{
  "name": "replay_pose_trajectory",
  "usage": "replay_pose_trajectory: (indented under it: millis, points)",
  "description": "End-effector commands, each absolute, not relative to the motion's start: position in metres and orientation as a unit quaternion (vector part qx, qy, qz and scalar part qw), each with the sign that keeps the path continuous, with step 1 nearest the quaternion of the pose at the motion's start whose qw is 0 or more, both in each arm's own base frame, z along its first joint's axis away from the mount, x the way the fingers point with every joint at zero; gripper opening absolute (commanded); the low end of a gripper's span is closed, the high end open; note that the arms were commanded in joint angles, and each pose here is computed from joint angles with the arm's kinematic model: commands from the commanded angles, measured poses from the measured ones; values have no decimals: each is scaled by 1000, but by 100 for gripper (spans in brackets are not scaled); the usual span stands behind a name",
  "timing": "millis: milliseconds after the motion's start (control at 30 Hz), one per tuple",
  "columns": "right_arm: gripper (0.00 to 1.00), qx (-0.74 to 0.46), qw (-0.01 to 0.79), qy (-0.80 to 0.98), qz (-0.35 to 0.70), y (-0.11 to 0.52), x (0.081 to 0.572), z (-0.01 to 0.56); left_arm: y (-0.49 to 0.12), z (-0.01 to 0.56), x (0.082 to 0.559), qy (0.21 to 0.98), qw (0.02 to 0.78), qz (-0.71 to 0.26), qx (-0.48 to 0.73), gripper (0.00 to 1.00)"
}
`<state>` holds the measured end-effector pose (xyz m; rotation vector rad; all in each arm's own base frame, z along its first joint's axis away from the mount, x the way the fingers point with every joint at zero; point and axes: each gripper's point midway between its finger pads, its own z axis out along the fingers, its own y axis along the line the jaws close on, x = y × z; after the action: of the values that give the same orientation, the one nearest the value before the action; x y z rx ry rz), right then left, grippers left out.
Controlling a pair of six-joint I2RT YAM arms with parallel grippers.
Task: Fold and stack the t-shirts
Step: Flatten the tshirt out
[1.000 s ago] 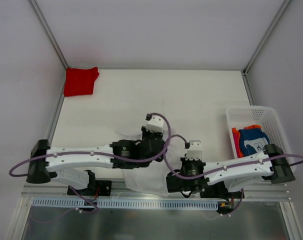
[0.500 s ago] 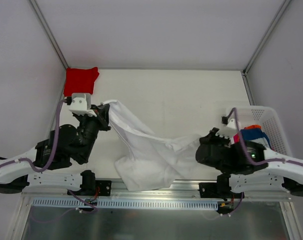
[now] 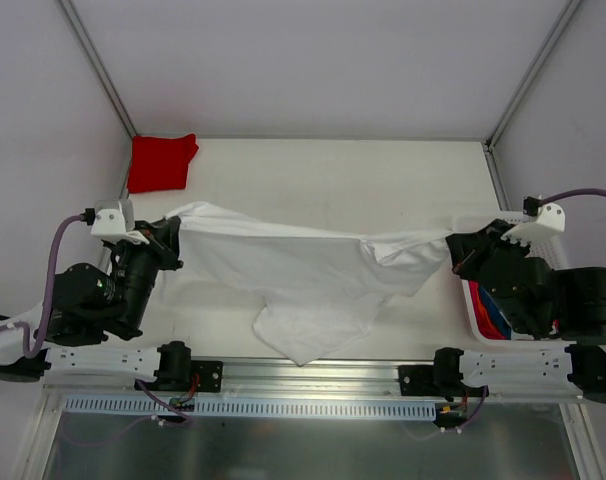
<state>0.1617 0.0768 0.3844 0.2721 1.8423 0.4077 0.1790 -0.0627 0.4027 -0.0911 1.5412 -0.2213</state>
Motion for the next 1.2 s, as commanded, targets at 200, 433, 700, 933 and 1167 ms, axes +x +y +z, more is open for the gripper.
replay_pose_trajectory:
  millis: [200,433,700,933,1167]
  points:
    - [0,-21,625,777,67,32,162,427,-81,448,171,693,710,-121,9,0]
    - [0,-125,662,718,175,80,156,524,-116,520,144,605,726,-298,132,0]
    - [1,-186,635,657,361,97,110,569,-36,576,67,406,681,-586,168,0]
    - [0,-156,637,595,465,46,81,588,13,568,49,359,644,-660,145,0]
    - [0,-121,647,592,466,13,83,574,11,548,44,365,618,-682,143,3]
